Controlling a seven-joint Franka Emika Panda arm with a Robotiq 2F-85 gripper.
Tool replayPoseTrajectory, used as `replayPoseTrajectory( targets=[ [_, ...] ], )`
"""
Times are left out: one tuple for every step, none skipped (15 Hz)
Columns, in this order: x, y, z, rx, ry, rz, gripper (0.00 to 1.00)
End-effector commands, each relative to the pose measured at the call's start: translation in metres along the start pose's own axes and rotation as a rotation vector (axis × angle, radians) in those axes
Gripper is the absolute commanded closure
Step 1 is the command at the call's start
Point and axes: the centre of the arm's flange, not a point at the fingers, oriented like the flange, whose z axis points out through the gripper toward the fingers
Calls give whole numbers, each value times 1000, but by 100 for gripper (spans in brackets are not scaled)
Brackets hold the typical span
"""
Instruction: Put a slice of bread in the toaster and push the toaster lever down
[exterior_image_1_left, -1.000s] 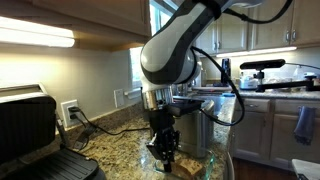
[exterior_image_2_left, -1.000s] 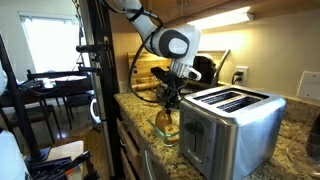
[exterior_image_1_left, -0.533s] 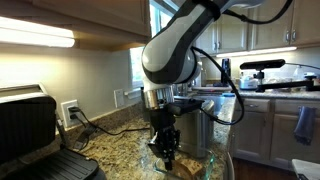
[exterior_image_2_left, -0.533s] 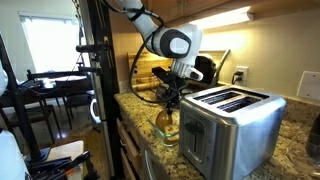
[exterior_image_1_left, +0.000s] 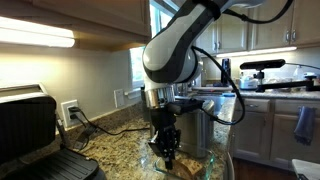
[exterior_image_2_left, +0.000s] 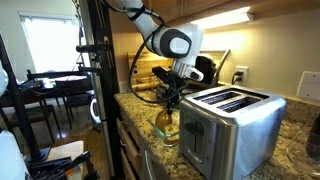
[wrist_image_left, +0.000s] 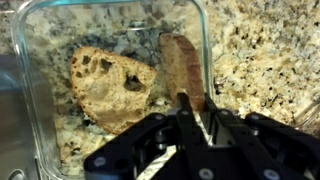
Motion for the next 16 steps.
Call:
replayPoseTrajectory(
  targets=[
    [-28,8,-12,41,24,23,95],
    [-30,8,-14,49,27,27,95],
    [-33,8,-17,57,31,30,95],
    [-35,9,-19,63,35,32,95],
    [-37,9,-22,68,40,35,95],
    [-38,9,-24,72,44,37,95],
    [-39,9,-26,76,48,40,95],
    [-39,10,-28,79,51,42,95],
    [-40,10,-30,82,55,43,95],
    [-42,10,-31,83,58,44,95],
    [-43,11,-31,84,60,44,95],
    [-42,11,-32,86,61,46,95],
    [-42,12,-32,86,62,48,95],
    [-43,13,-33,87,65,49,95],
    [-43,14,-35,87,70,52,95],
    [-42,17,-37,89,77,59,95]
  ],
)
